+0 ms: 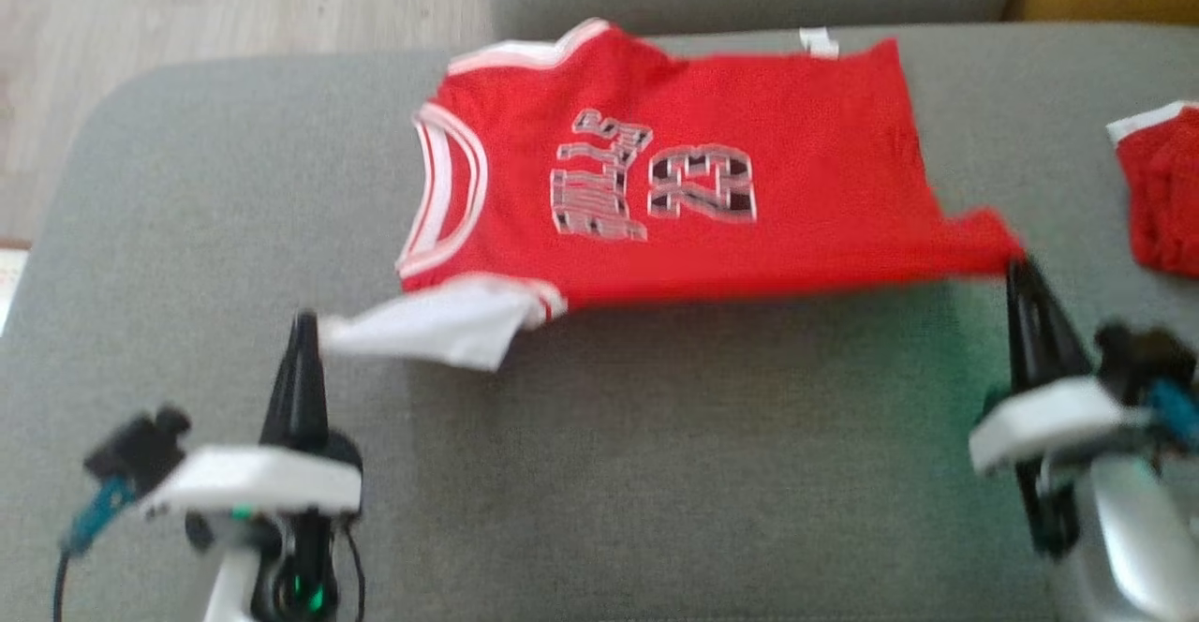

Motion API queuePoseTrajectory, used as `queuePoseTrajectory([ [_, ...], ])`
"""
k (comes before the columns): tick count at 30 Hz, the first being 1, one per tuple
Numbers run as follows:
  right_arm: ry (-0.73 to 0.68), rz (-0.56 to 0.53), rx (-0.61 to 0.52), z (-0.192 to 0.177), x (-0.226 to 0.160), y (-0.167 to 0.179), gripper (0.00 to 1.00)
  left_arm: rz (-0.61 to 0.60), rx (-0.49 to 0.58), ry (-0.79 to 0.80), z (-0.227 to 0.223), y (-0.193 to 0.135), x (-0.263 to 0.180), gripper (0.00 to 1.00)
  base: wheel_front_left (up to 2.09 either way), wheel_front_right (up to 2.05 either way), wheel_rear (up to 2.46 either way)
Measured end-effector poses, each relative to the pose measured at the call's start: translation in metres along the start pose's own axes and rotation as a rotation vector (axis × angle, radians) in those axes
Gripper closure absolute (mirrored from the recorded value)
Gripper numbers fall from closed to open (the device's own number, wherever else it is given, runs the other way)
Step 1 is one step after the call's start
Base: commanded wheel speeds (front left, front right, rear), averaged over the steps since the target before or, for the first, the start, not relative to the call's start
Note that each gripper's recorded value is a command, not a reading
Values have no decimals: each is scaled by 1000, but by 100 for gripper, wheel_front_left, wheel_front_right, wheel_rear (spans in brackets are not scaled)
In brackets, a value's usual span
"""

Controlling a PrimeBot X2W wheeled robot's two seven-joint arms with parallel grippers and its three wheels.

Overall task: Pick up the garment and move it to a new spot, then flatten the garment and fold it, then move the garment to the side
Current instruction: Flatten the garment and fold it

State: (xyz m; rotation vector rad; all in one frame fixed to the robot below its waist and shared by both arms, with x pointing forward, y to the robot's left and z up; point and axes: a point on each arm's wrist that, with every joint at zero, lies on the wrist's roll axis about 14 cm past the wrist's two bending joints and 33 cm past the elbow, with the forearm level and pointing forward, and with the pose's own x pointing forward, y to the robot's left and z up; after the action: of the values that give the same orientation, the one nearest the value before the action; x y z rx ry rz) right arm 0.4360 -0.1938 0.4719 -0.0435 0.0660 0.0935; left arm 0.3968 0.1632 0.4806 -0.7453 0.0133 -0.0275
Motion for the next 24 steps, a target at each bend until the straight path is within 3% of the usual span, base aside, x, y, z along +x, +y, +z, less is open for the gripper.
queuePoseTrajectory([
  [12,53,-59,32,-28,-72,-8,100,124,-6,19,-16,17,-74,100,0,0,0],
  [20,76,-82,57,-32,-72,-10,100,134,-6,16,-13,9,-63,100,0,0,0],
  [24,111,-86,63,-38,-58,-11,100,94,2,23,-15,-5,-36,100,0,0,0],
])
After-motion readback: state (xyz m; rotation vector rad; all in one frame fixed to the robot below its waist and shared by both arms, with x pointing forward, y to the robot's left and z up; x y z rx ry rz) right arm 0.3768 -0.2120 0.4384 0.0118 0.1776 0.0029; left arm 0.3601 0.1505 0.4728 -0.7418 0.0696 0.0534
